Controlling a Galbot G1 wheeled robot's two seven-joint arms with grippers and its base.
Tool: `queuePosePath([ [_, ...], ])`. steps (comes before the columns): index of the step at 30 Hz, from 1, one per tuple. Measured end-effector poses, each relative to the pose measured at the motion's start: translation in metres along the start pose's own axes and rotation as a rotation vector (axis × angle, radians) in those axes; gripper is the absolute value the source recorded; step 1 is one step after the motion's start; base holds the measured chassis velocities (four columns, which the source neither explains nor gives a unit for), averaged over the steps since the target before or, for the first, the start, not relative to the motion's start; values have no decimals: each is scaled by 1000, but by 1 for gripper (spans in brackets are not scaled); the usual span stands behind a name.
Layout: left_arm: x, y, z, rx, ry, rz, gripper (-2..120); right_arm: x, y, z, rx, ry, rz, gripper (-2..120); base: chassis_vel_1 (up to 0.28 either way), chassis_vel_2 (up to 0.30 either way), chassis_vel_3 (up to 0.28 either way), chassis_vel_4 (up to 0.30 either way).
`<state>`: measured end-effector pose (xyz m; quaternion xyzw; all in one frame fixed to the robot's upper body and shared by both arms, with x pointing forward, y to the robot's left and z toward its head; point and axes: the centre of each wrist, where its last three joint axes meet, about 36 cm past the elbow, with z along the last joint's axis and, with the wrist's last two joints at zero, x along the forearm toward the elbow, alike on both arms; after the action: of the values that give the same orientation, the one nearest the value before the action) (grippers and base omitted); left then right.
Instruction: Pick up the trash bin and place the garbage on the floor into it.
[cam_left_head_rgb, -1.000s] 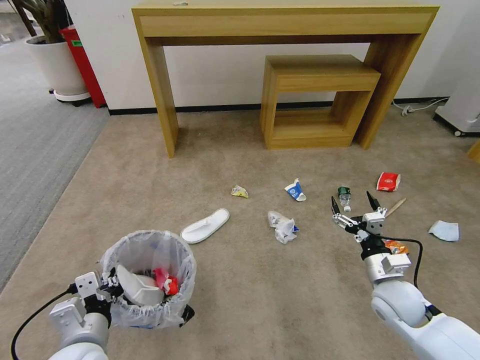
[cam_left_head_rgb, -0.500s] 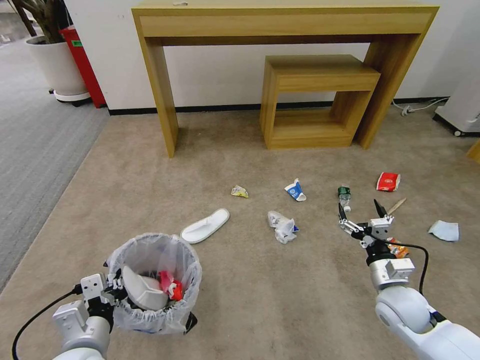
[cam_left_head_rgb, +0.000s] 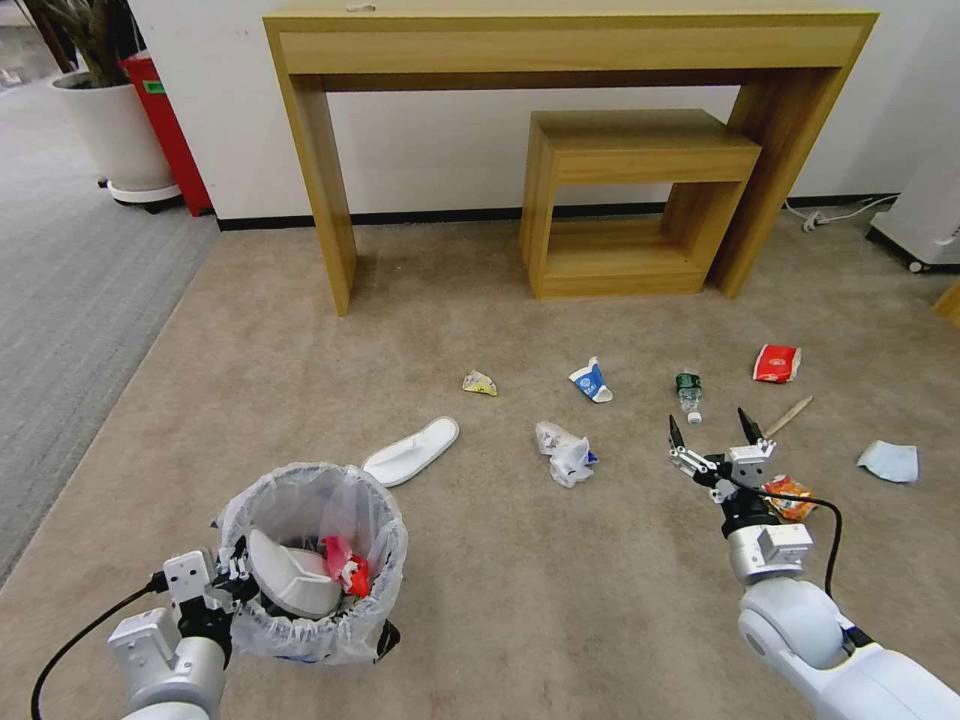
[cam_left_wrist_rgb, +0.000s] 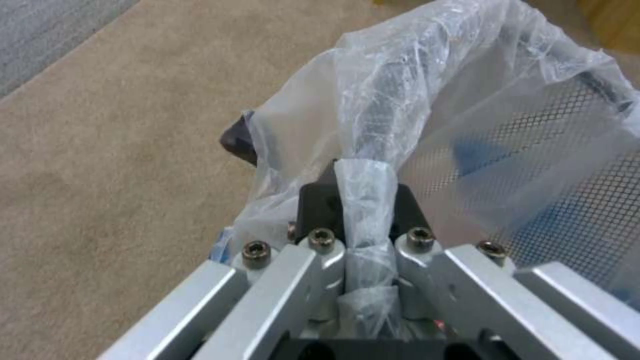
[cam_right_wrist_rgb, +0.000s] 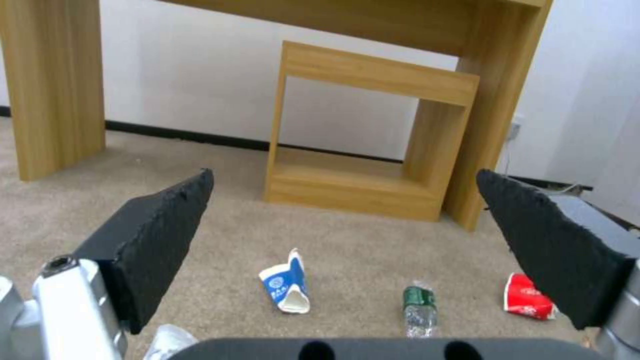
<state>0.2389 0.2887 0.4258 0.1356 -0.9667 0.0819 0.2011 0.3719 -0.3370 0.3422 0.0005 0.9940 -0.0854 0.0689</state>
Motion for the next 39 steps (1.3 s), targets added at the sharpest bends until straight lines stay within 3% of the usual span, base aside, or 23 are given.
queuePosePath([
  [39, 1, 0, -1, 61, 5, -12, 3, 1, 0, 16, 6, -15, -30, 98, 0, 0, 0, 0],
])
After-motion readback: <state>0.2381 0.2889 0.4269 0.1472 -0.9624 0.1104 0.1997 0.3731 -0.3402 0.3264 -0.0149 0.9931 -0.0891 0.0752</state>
